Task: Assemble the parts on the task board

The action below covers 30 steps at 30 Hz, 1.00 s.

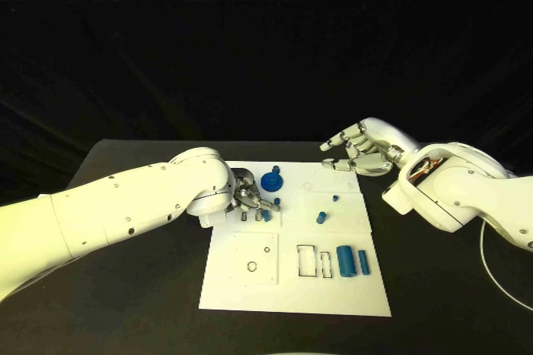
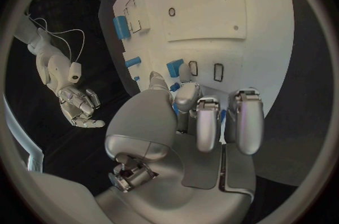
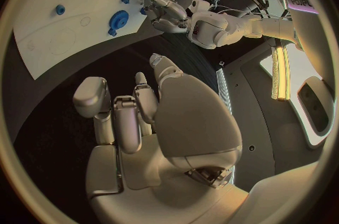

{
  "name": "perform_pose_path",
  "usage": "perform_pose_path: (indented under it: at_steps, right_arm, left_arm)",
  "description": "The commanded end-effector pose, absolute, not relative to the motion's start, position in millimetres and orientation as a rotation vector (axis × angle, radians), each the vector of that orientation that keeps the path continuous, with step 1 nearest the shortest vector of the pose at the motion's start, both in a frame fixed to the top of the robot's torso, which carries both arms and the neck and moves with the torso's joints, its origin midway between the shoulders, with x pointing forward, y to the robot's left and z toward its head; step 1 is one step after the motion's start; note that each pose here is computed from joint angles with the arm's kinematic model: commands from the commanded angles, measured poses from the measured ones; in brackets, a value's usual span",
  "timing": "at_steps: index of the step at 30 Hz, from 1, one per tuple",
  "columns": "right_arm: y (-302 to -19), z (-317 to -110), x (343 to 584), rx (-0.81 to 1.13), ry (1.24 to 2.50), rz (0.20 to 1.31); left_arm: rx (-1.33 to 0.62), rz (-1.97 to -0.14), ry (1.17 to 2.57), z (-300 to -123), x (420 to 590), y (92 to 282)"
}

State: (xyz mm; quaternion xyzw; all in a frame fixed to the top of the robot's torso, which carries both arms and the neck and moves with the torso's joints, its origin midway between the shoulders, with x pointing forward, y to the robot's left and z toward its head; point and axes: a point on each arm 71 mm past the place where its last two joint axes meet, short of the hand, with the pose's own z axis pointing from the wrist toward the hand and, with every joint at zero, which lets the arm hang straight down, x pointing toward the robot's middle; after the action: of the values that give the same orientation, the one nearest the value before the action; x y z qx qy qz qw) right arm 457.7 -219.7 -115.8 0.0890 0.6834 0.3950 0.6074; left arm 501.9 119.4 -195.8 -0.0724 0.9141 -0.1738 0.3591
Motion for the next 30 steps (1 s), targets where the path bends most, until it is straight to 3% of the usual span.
perform_pose_path:
  at_steps: [1, 30]
  right_arm:
    - [-218.6, -116.6, 457.3, 0.191, 1.586, 0.910]
    - [-218.7, -118.1, 457.7, 0.189, 1.591, 0.880]
  left_arm:
    - [-0.161, -0.442, 2.371, -195.9, 501.3, 116.8]
    - [-0.109, -0.421, 2.422, -198.9, 500.6, 111.2]
